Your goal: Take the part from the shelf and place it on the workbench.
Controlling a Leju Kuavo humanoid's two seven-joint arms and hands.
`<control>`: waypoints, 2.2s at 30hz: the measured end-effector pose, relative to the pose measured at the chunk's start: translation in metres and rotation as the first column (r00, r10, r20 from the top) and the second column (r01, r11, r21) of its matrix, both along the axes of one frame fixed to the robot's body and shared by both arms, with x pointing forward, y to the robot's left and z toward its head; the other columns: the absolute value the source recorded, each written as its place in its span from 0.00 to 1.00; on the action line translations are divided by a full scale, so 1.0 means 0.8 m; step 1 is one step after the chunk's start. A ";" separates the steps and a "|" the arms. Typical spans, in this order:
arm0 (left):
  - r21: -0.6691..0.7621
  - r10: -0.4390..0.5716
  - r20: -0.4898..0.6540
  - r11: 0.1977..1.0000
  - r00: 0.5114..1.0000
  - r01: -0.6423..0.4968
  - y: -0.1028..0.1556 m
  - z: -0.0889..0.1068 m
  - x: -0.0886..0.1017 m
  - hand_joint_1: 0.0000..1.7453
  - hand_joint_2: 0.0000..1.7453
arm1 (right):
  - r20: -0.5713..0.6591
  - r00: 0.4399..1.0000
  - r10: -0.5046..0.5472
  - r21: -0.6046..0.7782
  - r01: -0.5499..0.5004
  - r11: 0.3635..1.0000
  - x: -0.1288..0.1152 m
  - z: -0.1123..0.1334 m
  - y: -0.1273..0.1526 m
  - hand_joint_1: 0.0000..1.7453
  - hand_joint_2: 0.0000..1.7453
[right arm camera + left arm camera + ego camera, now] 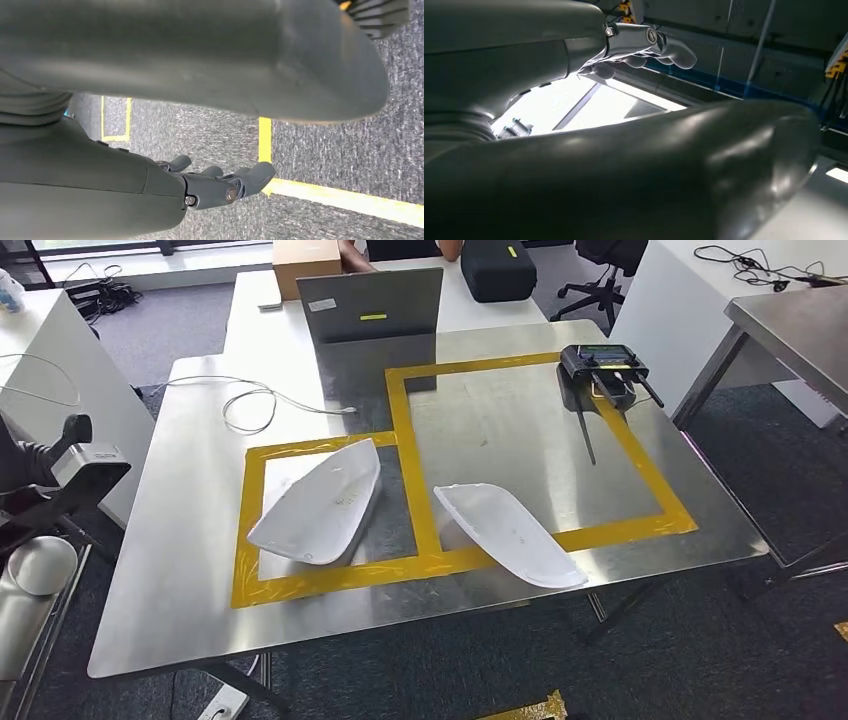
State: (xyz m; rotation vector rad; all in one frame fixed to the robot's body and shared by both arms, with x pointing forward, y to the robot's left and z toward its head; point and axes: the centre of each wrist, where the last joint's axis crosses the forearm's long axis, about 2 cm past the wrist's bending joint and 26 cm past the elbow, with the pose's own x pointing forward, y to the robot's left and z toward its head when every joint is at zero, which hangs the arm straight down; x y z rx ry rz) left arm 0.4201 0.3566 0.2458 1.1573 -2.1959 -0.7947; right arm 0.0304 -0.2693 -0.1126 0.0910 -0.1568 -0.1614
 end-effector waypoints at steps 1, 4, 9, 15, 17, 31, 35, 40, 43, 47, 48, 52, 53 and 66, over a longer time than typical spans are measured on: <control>0.009 0.009 0.021 1.000 1.000 -0.009 -0.002 -0.003 -0.009 0.00 0.00 | 0.004 1.000 -0.004 0.001 0.004 1.000 0.000 0.000 0.000 0.00 0.00; 0.017 0.023 0.098 1.000 0.995 -0.025 -0.004 0.002 -0.031 0.00 0.00 | 0.010 1.000 -0.024 0.002 0.024 1.000 0.000 0.000 0.000 0.00 0.00; 0.005 0.022 0.193 1.000 0.981 -0.024 -0.003 0.024 -0.046 0.00 0.00 | 0.003 0.999 -0.049 0.003 0.049 0.999 0.001 0.000 0.002 0.00 0.00; -0.004 0.026 0.213 1.000 0.977 -0.026 0.001 0.028 -0.054 0.00 0.00 | 0.002 0.998 -0.059 0.004 0.059 0.998 0.003 0.000 0.005 0.00 0.00; -0.005 0.025 0.212 1.000 0.977 -0.024 0.001 0.027 -0.056 0.00 0.00 | 0.002 0.998 -0.060 0.004 0.060 0.998 0.003 0.000 0.005 0.00 0.00; 0.080 0.055 0.322 0.993 0.945 -0.086 -0.020 0.040 -0.071 0.00 0.00 | 0.015 0.992 -0.127 0.023 0.127 0.992 0.006 0.001 0.016 0.00 0.00; 0.093 0.055 0.349 0.991 0.936 -0.093 -0.036 0.035 -0.073 0.00 0.00 | 0.027 0.989 -0.145 0.020 0.145 0.989 0.008 0.002 0.015 0.00 0.00; 0.078 0.065 0.347 0.992 0.936 -0.098 -0.035 0.019 -0.080 0.00 0.00 | 0.000 0.993 -0.121 0.009 0.121 0.993 0.008 0.001 0.013 0.00 0.00; 0.061 0.103 0.328 0.990 0.939 -0.130 -0.019 0.004 -0.090 0.00 0.00 | -0.025 0.993 -0.114 0.002 0.114 0.993 0.006 0.001 0.013 0.00 0.00; 0.018 0.158 0.270 0.986 0.950 -0.169 0.006 -0.026 -0.109 0.00 0.00 | -0.037 0.992 -0.119 -0.001 0.119 0.993 0.004 0.001 0.013 0.00 0.00; 0.007 0.174 0.255 0.983 0.951 -0.182 0.013 -0.033 -0.114 0.00 0.00 | -0.041 0.992 -0.123 0.000 0.123 0.992 0.004 0.001 0.015 0.00 0.00; -0.005 0.242 0.196 0.969 0.950 -0.246 0.032 -0.057 -0.134 0.00 0.00 | -0.043 0.992 -0.115 0.019 0.116 0.993 0.004 0.002 0.024 0.00 0.00; 0.001 0.261 0.175 0.964 0.949 -0.265 0.035 -0.066 -0.141 0.00 0.00 | -0.045 0.994 -0.104 0.027 0.105 0.994 0.004 0.002 0.027 0.00 0.00; -0.070 0.348 -0.191 0.928 0.918 -0.366 0.026 -0.192 -0.210 0.00 0.00 | 0.007 0.992 -0.125 0.007 0.125 0.992 0.007 0.002 0.023 0.00 0.00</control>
